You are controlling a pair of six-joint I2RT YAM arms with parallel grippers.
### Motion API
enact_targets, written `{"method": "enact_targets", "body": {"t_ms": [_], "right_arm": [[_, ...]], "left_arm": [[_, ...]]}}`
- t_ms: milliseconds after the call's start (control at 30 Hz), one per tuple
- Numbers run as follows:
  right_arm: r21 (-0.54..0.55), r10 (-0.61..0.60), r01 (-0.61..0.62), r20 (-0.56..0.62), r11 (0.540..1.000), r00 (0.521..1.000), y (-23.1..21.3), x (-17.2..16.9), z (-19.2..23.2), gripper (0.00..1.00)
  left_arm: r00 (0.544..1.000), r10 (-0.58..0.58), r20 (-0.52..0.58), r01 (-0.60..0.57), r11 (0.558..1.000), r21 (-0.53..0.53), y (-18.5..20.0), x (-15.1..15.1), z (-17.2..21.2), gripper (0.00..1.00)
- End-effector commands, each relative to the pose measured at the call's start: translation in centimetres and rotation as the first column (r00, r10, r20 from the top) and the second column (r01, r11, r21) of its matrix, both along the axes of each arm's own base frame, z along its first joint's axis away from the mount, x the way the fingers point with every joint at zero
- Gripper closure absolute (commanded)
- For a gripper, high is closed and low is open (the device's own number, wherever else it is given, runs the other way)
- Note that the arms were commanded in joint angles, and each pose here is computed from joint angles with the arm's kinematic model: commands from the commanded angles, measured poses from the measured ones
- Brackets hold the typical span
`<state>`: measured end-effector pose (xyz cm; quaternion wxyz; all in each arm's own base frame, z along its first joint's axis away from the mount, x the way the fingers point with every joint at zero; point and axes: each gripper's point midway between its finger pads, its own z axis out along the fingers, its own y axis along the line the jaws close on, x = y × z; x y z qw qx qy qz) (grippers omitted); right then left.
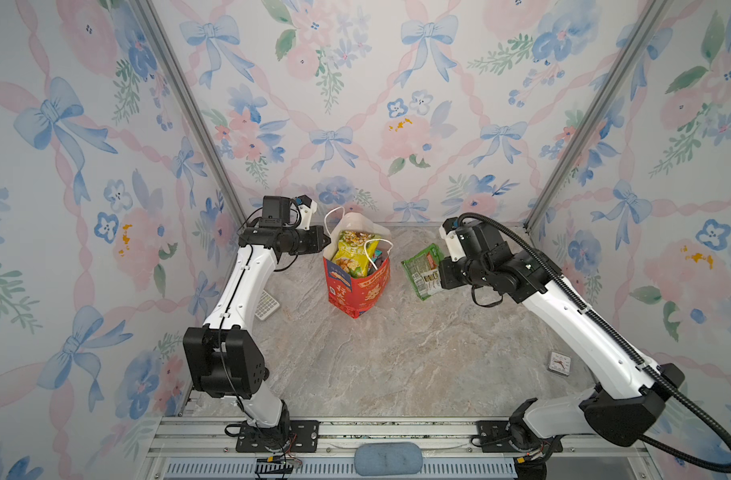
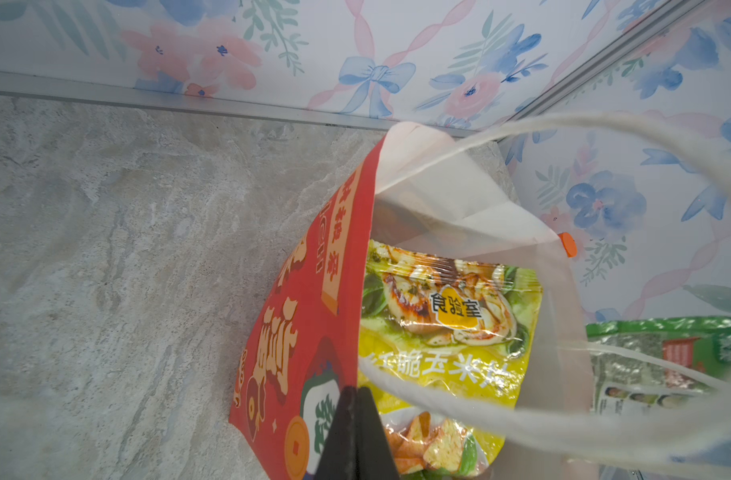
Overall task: Place the snacks into the paper bag
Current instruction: 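Carry the green packet with the right gripper up over the bag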
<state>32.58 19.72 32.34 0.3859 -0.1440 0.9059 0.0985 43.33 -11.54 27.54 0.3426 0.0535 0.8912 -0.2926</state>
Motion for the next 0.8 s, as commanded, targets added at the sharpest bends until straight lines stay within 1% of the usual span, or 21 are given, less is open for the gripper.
{"method": "enact_targets", "body": {"t_ms": [0, 100, 233, 333, 433, 500, 567, 767], "right_arm": [[0.02, -0.025, 0.022, 0.155, 1.0, 0.988, -0.4, 3.5, 4.4, 1.0], [0.033, -0.04, 0.034, 0.212, 0.999, 0.976, -0.3, 5.6, 6.6, 1.0], [0.061, -0.027, 0.01, 0.289, 0.998, 0.957, 0.9, 7.3, 9.5, 1.0], [0.119, -0.012, -0.03, 0.34, 0.992, 0.94, 2.2, 8.1, 12.1, 1.0], [0.175, 0.014, -0.083, 0.362, 0.981, 0.932, 4.4, 9.4, 13.1, 1.0], [0.195, 0.042, -0.121, 0.367, 0.973, 0.929, 5.9, 9.9, 13.6, 1.0], [0.191, 0.087, -0.166, 0.361, 0.967, 0.928, 7.5, 10.1, 13.6, 1.0], [0.166, 0.254, -0.311, 0.292, 0.936, 0.922, 12.3, 10.0, 11.1, 1.0]], "left_arm": [[1.0, -0.012, 0.019, 0.012, 1.0, 0.003, 0.2, -1.1, 1.1, 1.0], [1.0, -0.015, 0.019, 0.015, 1.0, -0.003, 0.1, -1.1, 1.2, 1.0], [1.0, -0.023, 0.016, 0.023, 1.0, -0.011, 0.0, -1.1, 1.2, 1.0], [1.0, -0.025, 0.01, 0.025, 1.0, -0.012, -0.1, -1.1, 0.9, 1.0], [1.0, -0.026, 0.01, 0.026, 1.0, -0.013, -0.1, -1.1, 1.0, 1.0], [1.0, -0.024, 0.013, 0.024, 1.0, -0.012, -0.1, -1.1, 1.1, 1.0], [1.0, -0.025, 0.016, 0.025, 1.0, -0.013, -0.1, -1.1, 1.2, 1.0], [1.0, -0.022, 0.013, 0.022, 1.0, -0.014, 0.1, -1.1, 1.1, 1.0]]}}
